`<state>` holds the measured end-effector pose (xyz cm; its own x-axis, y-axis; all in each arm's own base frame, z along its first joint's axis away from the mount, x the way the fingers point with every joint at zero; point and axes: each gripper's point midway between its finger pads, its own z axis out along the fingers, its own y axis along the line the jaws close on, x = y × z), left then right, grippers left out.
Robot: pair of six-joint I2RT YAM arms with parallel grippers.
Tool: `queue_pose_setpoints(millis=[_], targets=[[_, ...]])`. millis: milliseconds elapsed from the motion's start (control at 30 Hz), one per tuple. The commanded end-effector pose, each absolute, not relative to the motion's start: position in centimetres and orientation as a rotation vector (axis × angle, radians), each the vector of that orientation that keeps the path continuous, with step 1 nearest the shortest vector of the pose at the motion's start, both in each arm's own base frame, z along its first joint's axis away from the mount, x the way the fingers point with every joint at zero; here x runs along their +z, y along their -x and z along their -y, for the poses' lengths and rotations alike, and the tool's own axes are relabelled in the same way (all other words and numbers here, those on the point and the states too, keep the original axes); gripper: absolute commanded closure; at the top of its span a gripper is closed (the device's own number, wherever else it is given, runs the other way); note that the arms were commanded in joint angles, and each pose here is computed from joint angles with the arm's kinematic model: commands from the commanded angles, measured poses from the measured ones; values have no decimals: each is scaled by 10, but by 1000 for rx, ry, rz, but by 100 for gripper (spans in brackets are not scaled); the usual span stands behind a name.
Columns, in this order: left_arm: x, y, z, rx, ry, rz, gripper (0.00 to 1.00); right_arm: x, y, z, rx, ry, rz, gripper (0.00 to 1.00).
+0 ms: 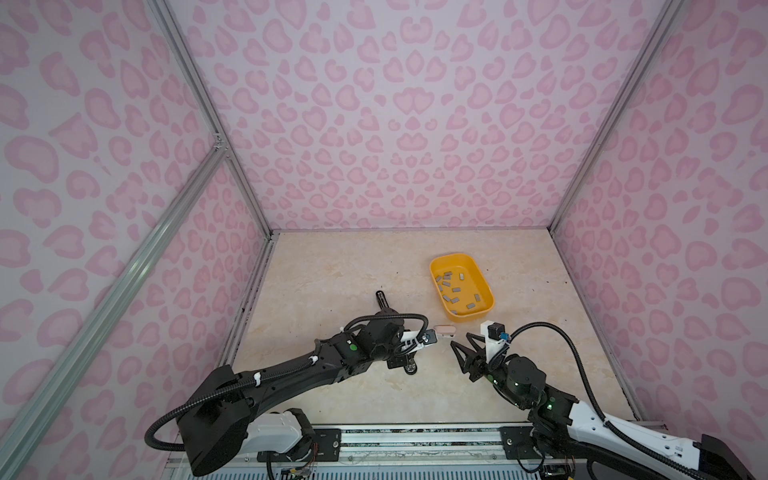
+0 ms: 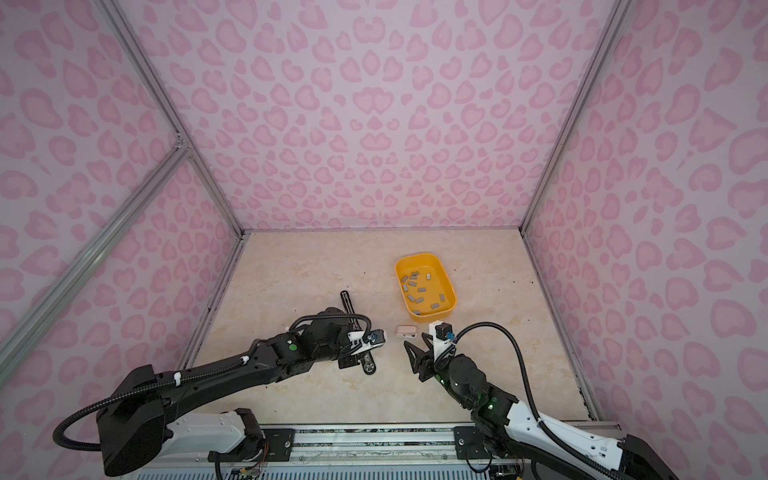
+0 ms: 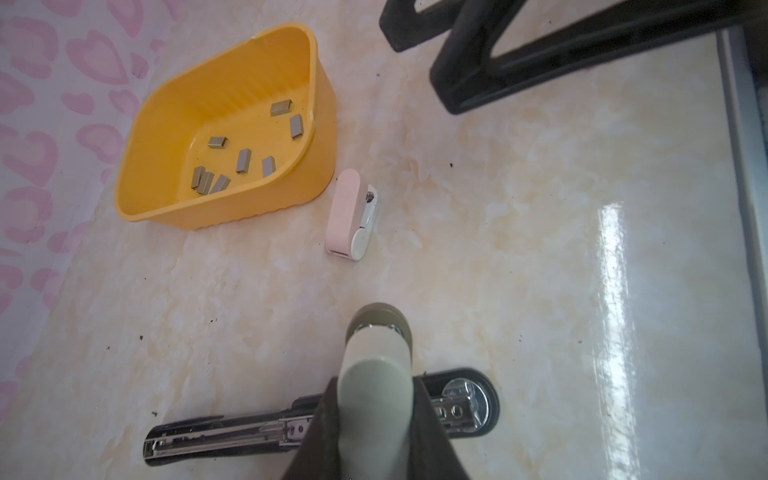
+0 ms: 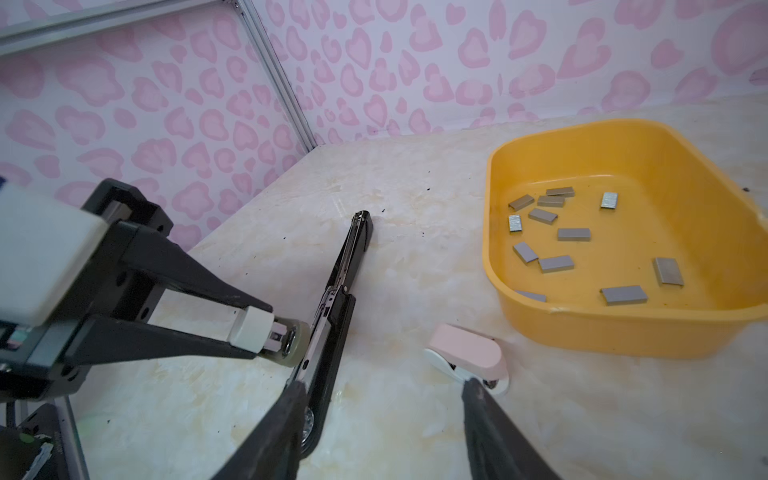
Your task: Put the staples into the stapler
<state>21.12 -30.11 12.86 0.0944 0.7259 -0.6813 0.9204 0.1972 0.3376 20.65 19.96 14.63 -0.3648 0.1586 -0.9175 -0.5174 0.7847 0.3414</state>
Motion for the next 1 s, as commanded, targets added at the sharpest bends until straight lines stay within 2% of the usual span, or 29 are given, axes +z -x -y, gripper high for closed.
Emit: queue_pose_setpoints(millis=[0,367,967], targets=[[146,-210,310,-373,-1490,-1635,97,148,-201,-209,780,298,-1834,40],[147,-196,318,-395,-1520,-1608,97,159,-195,-259,836,413,-1858,45],[156,-185,320,-443,-1530,-1561,97,136,-209,-269,770,379,-1949,53]])
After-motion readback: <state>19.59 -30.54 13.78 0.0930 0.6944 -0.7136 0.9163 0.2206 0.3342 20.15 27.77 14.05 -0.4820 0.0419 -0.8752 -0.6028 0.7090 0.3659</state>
